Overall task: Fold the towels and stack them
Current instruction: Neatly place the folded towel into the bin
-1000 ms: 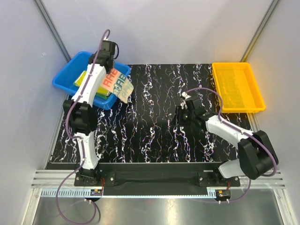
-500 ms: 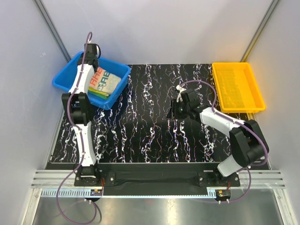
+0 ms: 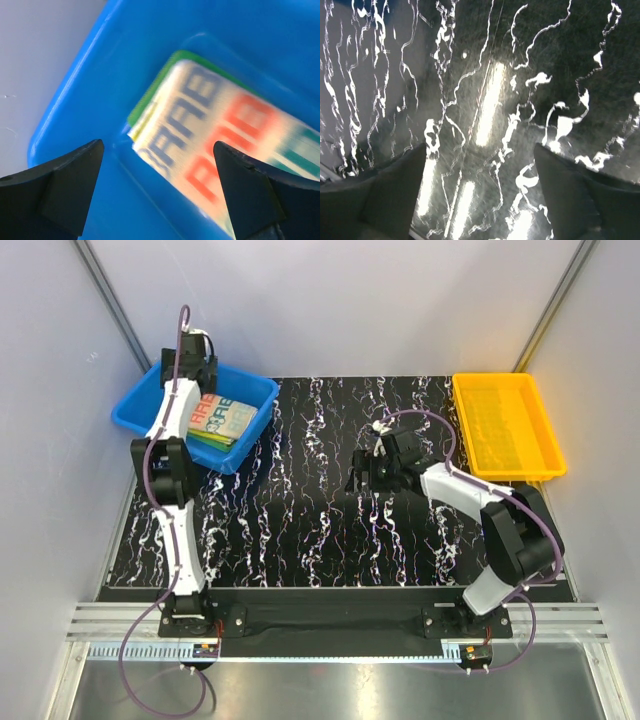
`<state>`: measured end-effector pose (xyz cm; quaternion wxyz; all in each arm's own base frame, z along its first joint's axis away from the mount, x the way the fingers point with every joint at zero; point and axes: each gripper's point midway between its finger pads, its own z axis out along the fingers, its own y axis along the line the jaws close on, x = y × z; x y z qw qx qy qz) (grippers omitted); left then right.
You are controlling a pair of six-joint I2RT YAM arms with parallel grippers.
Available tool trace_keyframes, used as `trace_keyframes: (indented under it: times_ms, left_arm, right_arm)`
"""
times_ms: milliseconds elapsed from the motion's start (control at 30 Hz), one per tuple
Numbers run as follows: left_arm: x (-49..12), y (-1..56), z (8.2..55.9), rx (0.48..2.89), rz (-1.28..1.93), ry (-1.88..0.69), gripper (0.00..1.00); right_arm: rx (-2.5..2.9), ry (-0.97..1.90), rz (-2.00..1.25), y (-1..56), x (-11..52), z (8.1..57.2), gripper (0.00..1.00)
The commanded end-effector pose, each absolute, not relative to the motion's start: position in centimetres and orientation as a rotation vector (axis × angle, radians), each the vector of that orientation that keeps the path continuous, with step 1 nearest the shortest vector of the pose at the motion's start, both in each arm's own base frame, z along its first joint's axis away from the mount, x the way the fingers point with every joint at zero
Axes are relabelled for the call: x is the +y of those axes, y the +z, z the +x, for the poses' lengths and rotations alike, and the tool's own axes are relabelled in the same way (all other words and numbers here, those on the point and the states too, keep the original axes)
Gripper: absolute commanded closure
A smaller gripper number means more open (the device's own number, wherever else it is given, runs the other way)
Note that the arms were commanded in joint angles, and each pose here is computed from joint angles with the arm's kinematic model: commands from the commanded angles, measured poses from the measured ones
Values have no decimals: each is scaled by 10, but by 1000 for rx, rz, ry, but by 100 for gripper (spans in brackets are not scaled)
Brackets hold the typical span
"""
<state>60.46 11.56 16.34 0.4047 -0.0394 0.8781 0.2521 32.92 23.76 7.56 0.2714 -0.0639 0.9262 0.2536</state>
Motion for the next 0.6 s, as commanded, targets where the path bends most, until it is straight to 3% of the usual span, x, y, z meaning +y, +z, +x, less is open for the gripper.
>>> trace_keyframes:
  times_ms: [0, 67, 100, 167, 233, 333, 500, 567]
  left_arm:
    - [29, 263, 584, 2046, -39, 378, 1]
    - [-25, 293, 562, 1998, 21, 202, 1]
    - [-51, 279, 551, 2039, 7, 44, 1]
    - [-130, 302, 515, 2011, 187, -403, 1]
    - [-168, 297, 482, 2057, 239, -569, 1]
    - [-191, 300, 440, 2092, 339, -531, 1]
    - [-243, 305, 353, 2047, 559, -713, 1]
    - [-244, 333, 323, 1945, 578, -743, 1]
  right_arm:
    - [2405, 706, -185, 123, 240, 336, 0]
    - [2352, 715, -178, 148, 238, 333, 0]
    - [2349, 719, -171, 156, 236, 330, 0]
    - [2291, 752, -182, 183, 234, 321, 0]
    - [2232, 756, -174, 209, 227, 314, 0]
    - [2181, 661, -61, 236, 203, 309, 0]
    - [2119, 658, 39, 274, 182, 287, 0]
    - [2081, 674, 50, 287, 175, 276, 0]
